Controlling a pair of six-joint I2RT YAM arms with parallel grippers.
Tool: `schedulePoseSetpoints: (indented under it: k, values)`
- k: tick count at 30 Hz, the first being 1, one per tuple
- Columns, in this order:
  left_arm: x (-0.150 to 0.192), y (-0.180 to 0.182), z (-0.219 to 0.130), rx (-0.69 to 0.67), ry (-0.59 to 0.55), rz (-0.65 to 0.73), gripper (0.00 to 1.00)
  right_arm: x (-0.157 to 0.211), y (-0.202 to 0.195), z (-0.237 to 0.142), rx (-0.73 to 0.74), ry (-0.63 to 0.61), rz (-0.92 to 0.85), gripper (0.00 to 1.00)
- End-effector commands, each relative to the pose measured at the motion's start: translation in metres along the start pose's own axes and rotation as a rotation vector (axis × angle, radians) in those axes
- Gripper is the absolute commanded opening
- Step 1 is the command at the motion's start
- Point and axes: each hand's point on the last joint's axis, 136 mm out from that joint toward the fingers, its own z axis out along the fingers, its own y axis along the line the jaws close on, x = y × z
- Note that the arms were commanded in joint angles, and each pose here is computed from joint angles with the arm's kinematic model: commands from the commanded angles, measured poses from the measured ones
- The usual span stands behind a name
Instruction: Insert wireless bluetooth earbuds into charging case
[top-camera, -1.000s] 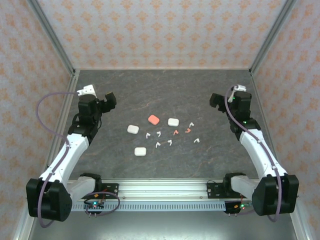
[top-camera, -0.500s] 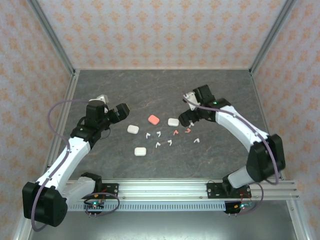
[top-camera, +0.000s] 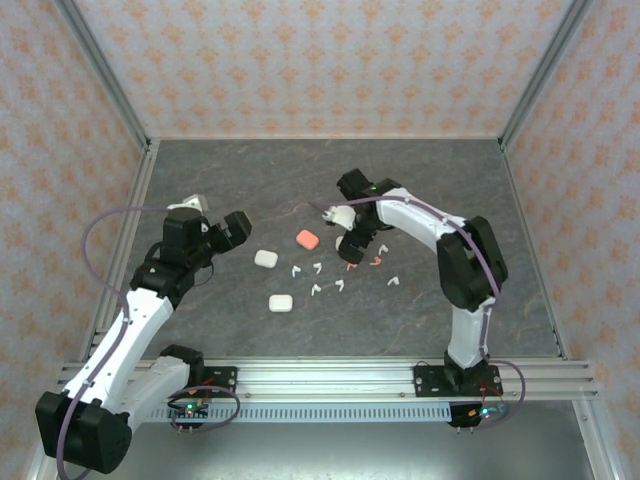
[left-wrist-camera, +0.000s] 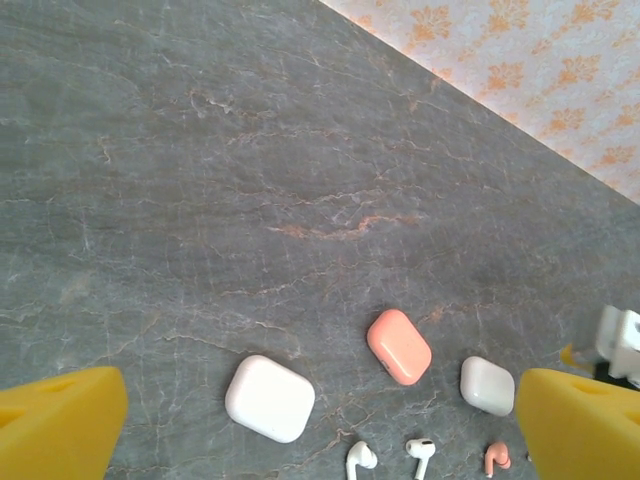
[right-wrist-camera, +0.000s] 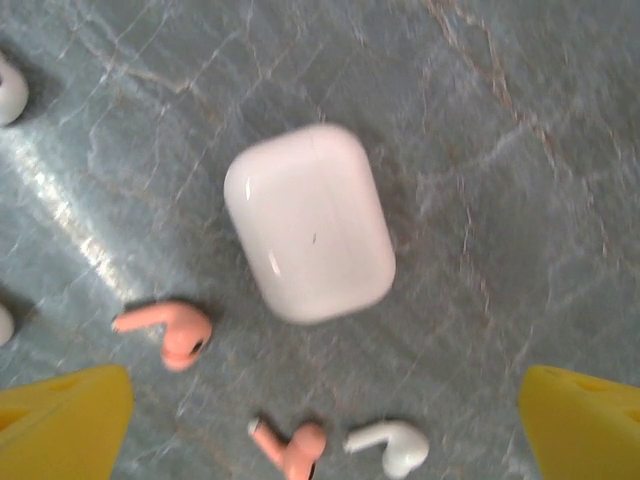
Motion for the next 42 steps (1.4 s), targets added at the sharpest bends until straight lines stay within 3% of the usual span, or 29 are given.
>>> schedulePoseSetpoints:
  k: [1, 10, 18, 30, 36, 42]
  values:
    - [0.008, 0.012, -0.002, -0.043, 0.009, 0.024, 1.0, -0.001, -0.003, 0.008, -0.002, 0.078, -0.08, 0.98]
    - [0.008, 0.015, -0.003, -0.054, 0.002, 0.028, 1.0, -0.001, 0.002, 0.03, -0.06, 0.119, -0.087, 0.97]
    - [0.006, 0.014, -0.004, -0.057, -0.001, 0.028, 1.0, 0.004, 0.002, 0.045, -0.07, 0.163, -0.089, 0.87]
    - [0.006, 0.013, -0.003, -0.056, 0.006, 0.022, 1.0, 0.001, 0.0, 0.057, -0.064, 0.162, -0.06, 0.54]
    - [0.008, -0.002, 0.002, 0.013, 0.04, 0.058, 1.0, -0.005, -0.001, 0.04, -0.012, 0.063, -0.049, 0.39]
    - [0.012, -0.04, 0.005, 0.195, 0.118, 0.086, 0.98, -0.022, -0.007, -0.004, 0.065, -0.107, -0.017, 0.38]
